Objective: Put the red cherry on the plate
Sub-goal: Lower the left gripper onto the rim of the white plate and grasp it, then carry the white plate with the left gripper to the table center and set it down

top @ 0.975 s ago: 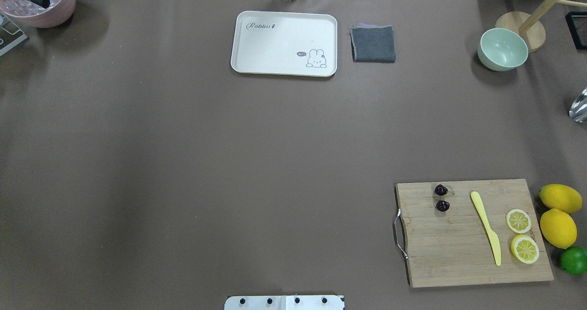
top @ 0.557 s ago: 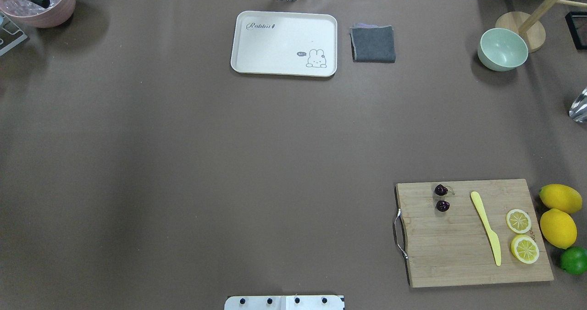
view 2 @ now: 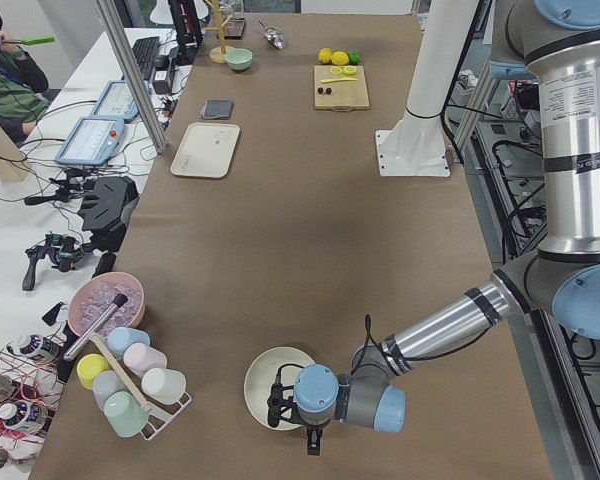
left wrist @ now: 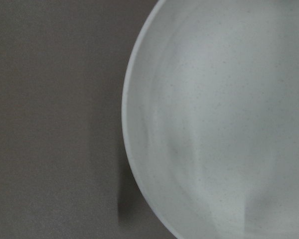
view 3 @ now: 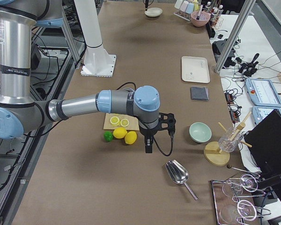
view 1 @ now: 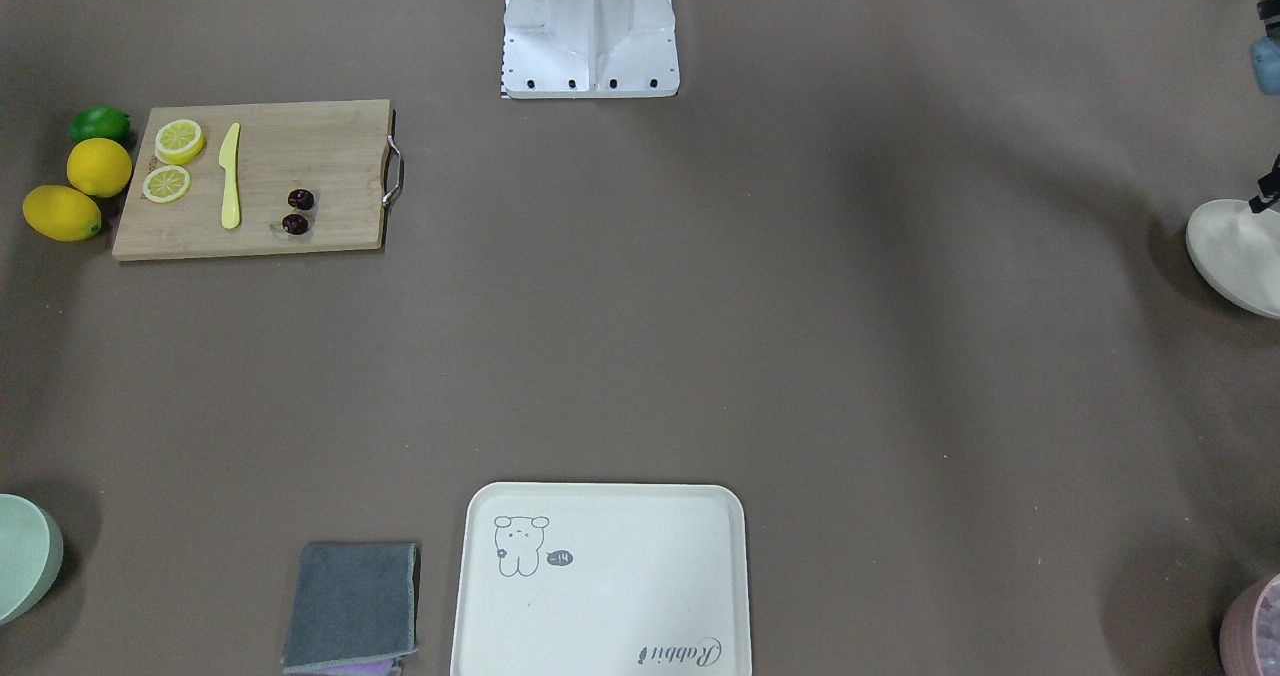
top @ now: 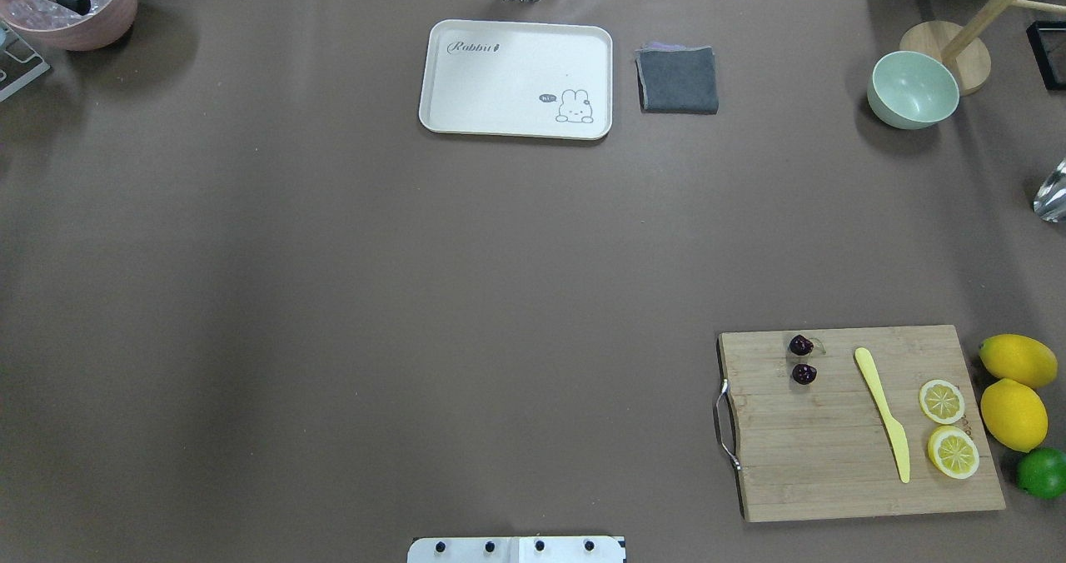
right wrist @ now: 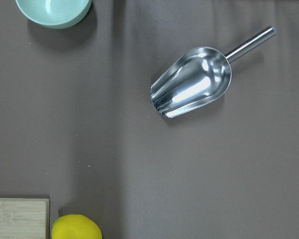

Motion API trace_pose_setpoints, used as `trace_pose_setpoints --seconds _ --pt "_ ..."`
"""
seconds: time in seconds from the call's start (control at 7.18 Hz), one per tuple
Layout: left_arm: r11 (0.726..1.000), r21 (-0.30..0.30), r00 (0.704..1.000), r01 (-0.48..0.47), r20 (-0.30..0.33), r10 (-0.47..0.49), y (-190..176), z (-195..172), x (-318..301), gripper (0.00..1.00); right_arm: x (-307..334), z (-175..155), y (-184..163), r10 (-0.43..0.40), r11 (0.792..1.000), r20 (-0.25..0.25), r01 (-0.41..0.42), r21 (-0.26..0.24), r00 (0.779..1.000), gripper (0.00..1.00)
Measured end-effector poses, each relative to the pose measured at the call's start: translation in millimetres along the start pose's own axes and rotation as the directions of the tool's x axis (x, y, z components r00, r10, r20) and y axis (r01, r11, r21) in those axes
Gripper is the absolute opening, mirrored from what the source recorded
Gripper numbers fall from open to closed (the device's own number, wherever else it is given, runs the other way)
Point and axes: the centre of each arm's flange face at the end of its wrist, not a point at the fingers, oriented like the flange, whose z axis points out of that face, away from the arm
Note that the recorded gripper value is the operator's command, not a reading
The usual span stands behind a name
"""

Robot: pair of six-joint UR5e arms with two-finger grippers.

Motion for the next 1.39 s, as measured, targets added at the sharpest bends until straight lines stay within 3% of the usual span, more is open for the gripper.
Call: trace_pose_setpoints --seconds 1.25,1.39 --pt "1.0 0.02 1.0 -0.012 0.0 0.012 -47 -9 14 0.97 -1 -1 0 -0.002 1.0 0.001 0.002 0.002 1.0 1.0" --pt "1.0 0.014 1.0 -0.006 0.001 0.006 -44 -7 11 0.77 -1 -1 0 -0.002 1.0 0.0 0.002 0.002 1.0 1.0"
